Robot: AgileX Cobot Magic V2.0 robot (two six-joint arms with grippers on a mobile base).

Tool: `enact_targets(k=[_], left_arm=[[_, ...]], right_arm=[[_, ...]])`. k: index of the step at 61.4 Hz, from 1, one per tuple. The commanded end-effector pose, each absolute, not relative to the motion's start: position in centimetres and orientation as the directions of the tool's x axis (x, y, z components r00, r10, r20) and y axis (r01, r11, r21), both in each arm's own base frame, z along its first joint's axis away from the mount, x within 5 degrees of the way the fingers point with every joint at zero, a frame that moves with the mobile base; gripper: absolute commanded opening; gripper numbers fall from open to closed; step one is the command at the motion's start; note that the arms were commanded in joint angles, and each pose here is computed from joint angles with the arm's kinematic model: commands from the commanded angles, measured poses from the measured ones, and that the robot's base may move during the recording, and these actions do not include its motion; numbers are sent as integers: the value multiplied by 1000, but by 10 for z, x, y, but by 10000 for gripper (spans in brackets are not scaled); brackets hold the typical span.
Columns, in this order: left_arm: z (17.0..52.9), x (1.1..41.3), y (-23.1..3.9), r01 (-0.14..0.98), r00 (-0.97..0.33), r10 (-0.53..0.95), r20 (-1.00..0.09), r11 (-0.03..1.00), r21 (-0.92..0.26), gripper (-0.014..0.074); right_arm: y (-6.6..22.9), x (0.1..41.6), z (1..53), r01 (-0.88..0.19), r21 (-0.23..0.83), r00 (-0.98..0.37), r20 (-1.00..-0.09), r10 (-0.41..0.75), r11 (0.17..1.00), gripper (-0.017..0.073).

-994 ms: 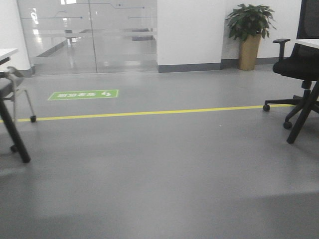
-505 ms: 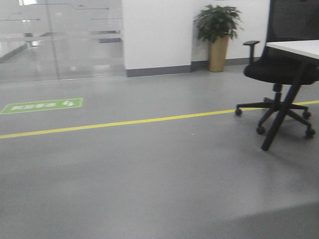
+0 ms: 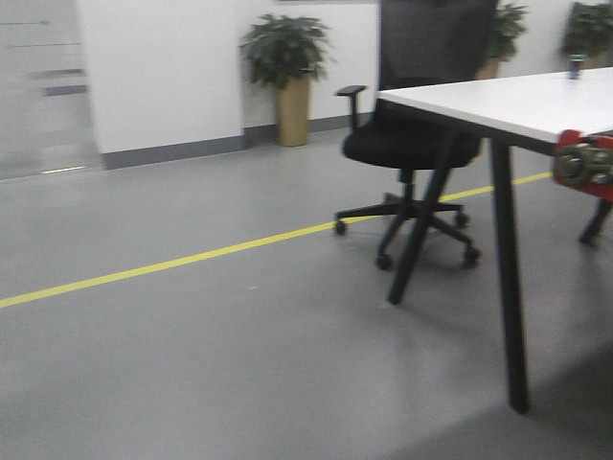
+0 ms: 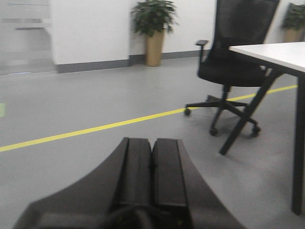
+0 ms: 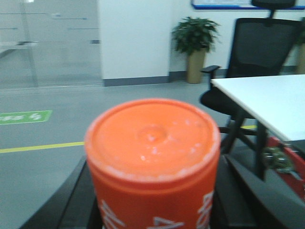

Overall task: Grab orange capacitor from left shelf to right conveyor
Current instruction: 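Drive the base across the room holding the capacitor in the right gripper, then align the base alongside the red-framed conveyor near the metal tray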

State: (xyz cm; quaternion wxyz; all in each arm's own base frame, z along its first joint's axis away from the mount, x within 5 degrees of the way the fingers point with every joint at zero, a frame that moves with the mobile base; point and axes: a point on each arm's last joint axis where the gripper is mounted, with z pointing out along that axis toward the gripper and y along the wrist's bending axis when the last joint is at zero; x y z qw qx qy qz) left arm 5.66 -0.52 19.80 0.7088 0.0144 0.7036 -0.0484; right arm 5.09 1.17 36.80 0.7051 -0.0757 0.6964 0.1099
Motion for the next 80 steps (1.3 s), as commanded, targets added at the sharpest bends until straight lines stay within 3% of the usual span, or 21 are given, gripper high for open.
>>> enact_targets(k=[1,80], left_arm=[[208,55,-4,86,104,-58,-993,995,-49,-127],[208,55,-4,86,104,-58,-993,995,-49,-127]], right_arm=[[12,49,384,-273,41,110,-991,73,961,109],[12,49,384,-273,41,110,-991,73,961,109]])
